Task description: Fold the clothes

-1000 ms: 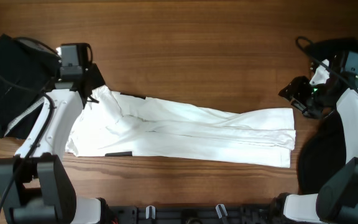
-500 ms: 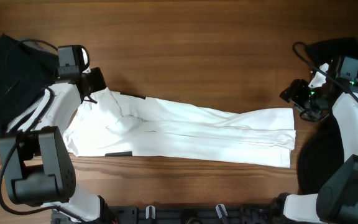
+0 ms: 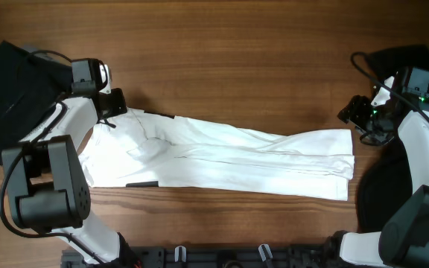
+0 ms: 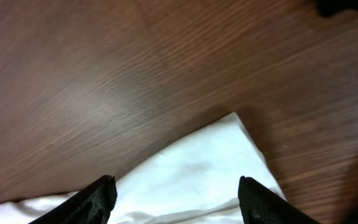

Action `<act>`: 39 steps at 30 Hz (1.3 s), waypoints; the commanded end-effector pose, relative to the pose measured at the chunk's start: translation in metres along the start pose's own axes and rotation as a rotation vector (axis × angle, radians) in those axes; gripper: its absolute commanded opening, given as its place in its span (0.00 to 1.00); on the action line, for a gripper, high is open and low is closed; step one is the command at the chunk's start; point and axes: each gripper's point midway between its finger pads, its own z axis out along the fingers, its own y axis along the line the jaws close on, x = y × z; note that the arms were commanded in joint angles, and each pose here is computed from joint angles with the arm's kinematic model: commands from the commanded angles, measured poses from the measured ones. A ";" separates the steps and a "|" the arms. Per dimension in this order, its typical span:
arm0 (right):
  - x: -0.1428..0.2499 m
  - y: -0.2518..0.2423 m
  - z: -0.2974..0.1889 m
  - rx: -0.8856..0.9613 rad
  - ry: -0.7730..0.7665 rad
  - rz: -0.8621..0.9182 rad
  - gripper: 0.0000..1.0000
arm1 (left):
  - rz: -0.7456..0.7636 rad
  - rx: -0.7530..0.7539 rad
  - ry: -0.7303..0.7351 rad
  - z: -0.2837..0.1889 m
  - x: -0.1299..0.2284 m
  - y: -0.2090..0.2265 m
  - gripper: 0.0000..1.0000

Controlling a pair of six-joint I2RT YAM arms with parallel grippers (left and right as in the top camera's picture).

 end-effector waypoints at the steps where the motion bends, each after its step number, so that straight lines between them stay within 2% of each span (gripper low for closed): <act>1: 0.004 -0.017 0.003 0.097 0.006 0.028 0.68 | -0.019 -0.030 0.008 -0.001 0.003 0.015 0.04; 7: 0.015 -0.026 0.028 0.121 0.099 0.044 0.72 | -0.038 -0.036 -0.028 -0.012 -0.007 0.022 0.04; 11: 0.034 -0.027 0.050 0.099 0.216 0.046 0.73 | -0.077 -0.035 -0.029 -0.014 -0.007 0.022 0.04; 13: 0.043 -0.017 0.059 0.018 0.272 0.004 0.60 | -0.118 -0.034 -0.029 -0.014 -0.007 0.022 0.04; 16: 0.049 -0.004 0.063 -0.067 0.310 -0.022 0.56 | -0.121 -0.032 -0.022 -0.014 -0.005 0.022 0.04; 17: 0.050 -0.005 0.063 -0.066 0.312 -0.020 0.49 | -0.121 -0.033 -0.018 -0.014 -0.004 0.022 0.04; 18: 0.050 -0.005 0.063 -0.066 0.313 -0.019 0.40 | -0.121 -0.033 -0.015 -0.014 -0.003 0.022 0.04; 19: 0.051 -0.005 0.063 -0.065 0.315 -0.017 0.26 | -0.121 -0.033 -0.015 -0.015 -0.003 0.022 0.04; 22: 0.049 -0.006 0.063 -0.058 0.308 -0.017 0.05 | -0.121 -0.034 -0.017 -0.019 -0.004 0.022 0.04; 29: 0.021 -0.024 0.063 0.054 0.204 0.119 0.04 | -0.123 -0.032 -0.075 -0.039 -0.017 0.022 0.04; 33: 0.020 -0.026 0.062 0.050 0.198 0.110 0.04 | -0.120 -0.003 -0.071 -0.040 -0.017 0.017 0.04; 34: 0.020 -0.026 0.062 0.049 0.200 0.091 0.13 | -0.120 0.007 -0.066 -0.038 -0.016 0.016 0.09; 35: 0.020 -0.026 0.061 0.047 0.198 0.075 0.22 | -0.116 0.016 -0.064 -0.038 -0.015 0.014 0.18; 36: 0.019 -0.025 0.061 0.044 0.194 0.067 0.26 | -0.112 0.020 -0.064 -0.037 -0.016 0.013 0.25; 38: 0.016 -0.022 0.060 0.027 0.180 0.046 0.30 | -0.112 0.025 -0.069 -0.035 -0.017 0.012 0.46; 39: 0.014 -0.019 0.058 0.009 0.171 0.034 0.33 | -0.112 0.036 -0.071 -0.034 -0.018 0.011 0.49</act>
